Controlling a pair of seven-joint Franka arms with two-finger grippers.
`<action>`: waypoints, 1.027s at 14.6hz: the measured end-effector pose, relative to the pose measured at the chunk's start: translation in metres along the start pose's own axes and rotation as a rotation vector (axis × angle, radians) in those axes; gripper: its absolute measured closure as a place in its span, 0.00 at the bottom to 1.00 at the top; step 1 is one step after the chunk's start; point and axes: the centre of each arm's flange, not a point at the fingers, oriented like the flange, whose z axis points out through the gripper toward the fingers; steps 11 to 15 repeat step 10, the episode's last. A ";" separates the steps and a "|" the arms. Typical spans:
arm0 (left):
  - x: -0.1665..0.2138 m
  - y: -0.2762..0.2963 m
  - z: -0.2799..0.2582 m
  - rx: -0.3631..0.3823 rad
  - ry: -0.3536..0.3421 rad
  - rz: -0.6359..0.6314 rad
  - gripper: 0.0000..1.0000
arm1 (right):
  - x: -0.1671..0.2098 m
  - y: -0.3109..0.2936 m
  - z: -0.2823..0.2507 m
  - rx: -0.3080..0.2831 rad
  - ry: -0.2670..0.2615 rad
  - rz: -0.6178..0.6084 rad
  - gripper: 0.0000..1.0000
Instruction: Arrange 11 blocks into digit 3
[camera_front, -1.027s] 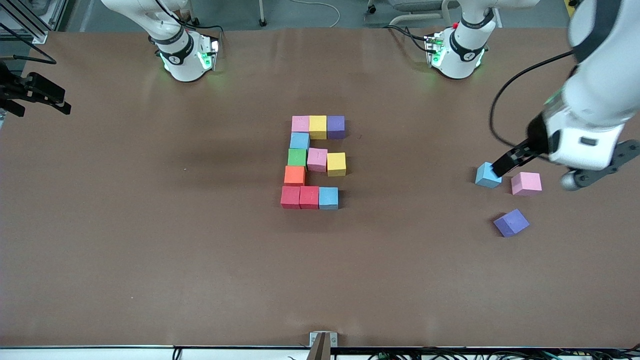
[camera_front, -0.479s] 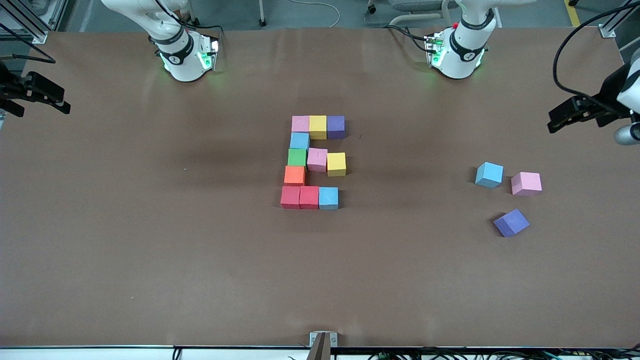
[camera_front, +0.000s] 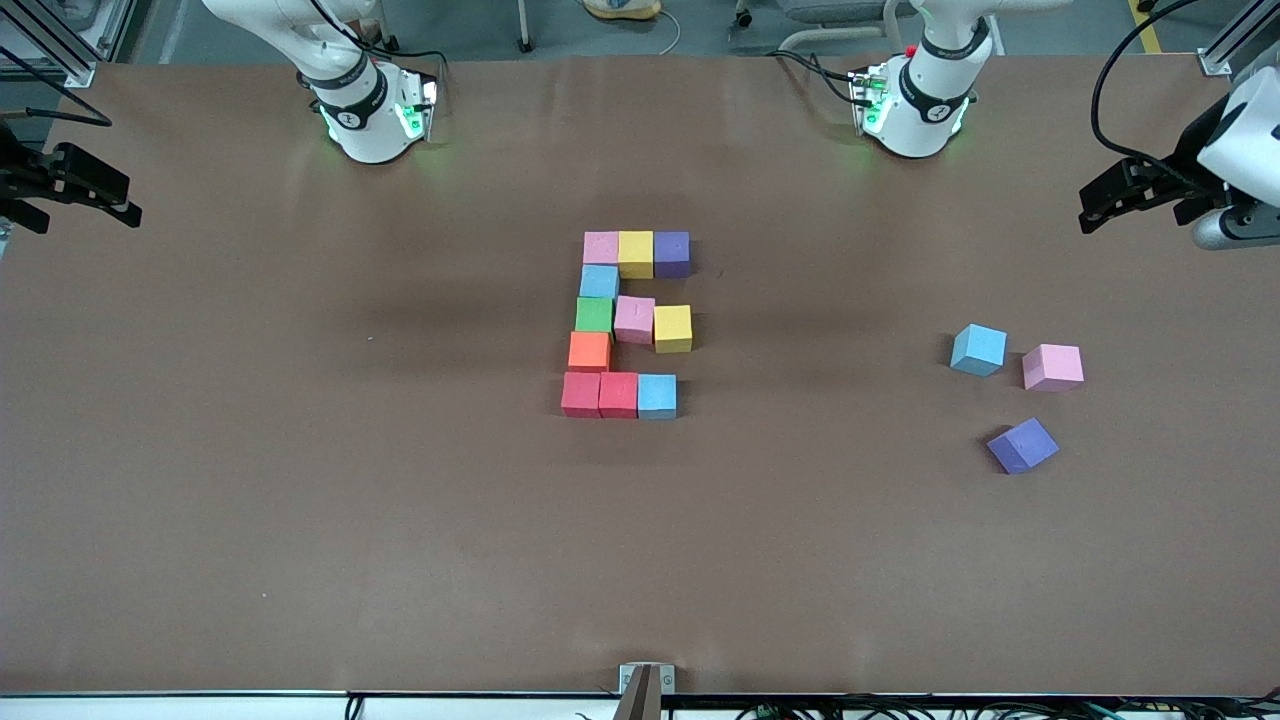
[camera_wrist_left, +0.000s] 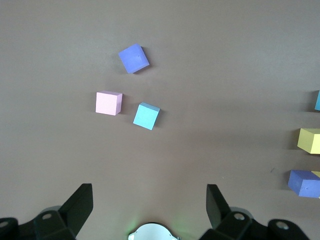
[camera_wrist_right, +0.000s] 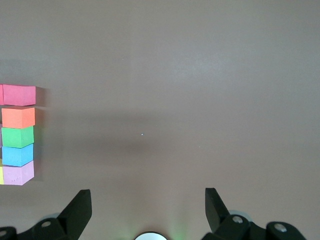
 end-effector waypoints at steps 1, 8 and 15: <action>-0.002 0.000 -0.002 0.000 0.004 0.001 0.00 | 0.000 0.000 0.000 0.000 -0.001 -0.001 0.00; -0.002 -0.001 -0.006 -0.002 0.017 -0.002 0.00 | -0.001 -0.001 0.001 0.001 -0.014 0.038 0.00; -0.002 -0.001 -0.008 -0.003 0.023 -0.001 0.00 | -0.002 -0.001 0.001 0.002 -0.016 0.039 0.00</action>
